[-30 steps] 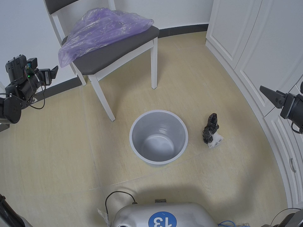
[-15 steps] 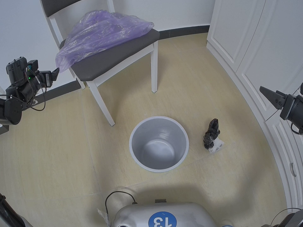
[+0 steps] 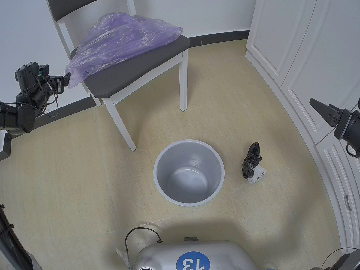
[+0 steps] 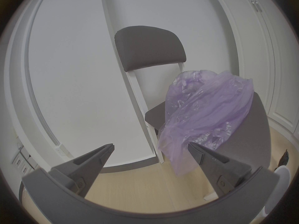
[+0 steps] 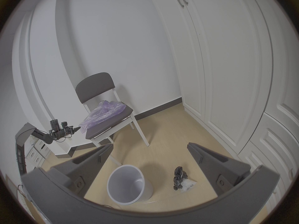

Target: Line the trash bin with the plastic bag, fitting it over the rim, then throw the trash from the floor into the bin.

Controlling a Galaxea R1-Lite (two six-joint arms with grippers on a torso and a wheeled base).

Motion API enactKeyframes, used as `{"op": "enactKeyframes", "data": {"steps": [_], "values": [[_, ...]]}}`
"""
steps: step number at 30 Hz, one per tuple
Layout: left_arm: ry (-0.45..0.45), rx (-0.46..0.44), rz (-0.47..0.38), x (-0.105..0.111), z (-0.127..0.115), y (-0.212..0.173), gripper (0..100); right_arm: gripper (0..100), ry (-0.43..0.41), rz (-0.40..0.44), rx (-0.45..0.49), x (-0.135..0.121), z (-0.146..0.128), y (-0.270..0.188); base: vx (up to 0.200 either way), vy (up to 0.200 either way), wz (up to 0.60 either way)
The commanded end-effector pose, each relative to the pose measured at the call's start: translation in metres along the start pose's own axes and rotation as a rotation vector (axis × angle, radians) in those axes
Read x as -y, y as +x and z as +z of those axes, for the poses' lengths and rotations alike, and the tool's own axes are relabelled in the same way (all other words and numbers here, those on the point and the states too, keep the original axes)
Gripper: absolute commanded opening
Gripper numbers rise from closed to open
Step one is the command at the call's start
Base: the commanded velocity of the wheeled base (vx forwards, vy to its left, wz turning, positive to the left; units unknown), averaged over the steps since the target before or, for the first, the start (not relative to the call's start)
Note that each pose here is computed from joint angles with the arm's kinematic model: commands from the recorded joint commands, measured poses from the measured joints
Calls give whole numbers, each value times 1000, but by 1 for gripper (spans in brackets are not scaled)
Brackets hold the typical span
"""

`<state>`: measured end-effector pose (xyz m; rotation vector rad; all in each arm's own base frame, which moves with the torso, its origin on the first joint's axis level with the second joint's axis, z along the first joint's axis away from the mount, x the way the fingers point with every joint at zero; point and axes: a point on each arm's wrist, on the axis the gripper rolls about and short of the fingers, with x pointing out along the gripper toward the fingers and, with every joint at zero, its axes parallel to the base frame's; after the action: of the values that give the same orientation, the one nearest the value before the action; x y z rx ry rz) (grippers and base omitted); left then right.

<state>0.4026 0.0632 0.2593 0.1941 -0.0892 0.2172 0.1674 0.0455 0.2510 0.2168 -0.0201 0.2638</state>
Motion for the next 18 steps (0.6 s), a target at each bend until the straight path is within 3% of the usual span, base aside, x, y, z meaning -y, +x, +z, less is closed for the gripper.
{"op": "enactKeyframes", "data": {"steps": [1, 16, 17, 18], "values": [[0, -13, -8, 4, -13, 16, 100, 100, 3, 4, 5, 0, 1, 0, 0, 0, 0], [-13, 30, -6, 6, -13, 36, 100, 100, 22, 12, 27, -1, 3, 0, 0, 0, 0], [-13, 27, -11, 6, -15, 38, 0, 100, 22, 12, 27, -1, 3, 0, 0, 0, 0], [-13, 27, -11, 6, -15, 38, 0, 100, 22, 12, 27, -1, 3, 0, 0, 0, 0]]}}
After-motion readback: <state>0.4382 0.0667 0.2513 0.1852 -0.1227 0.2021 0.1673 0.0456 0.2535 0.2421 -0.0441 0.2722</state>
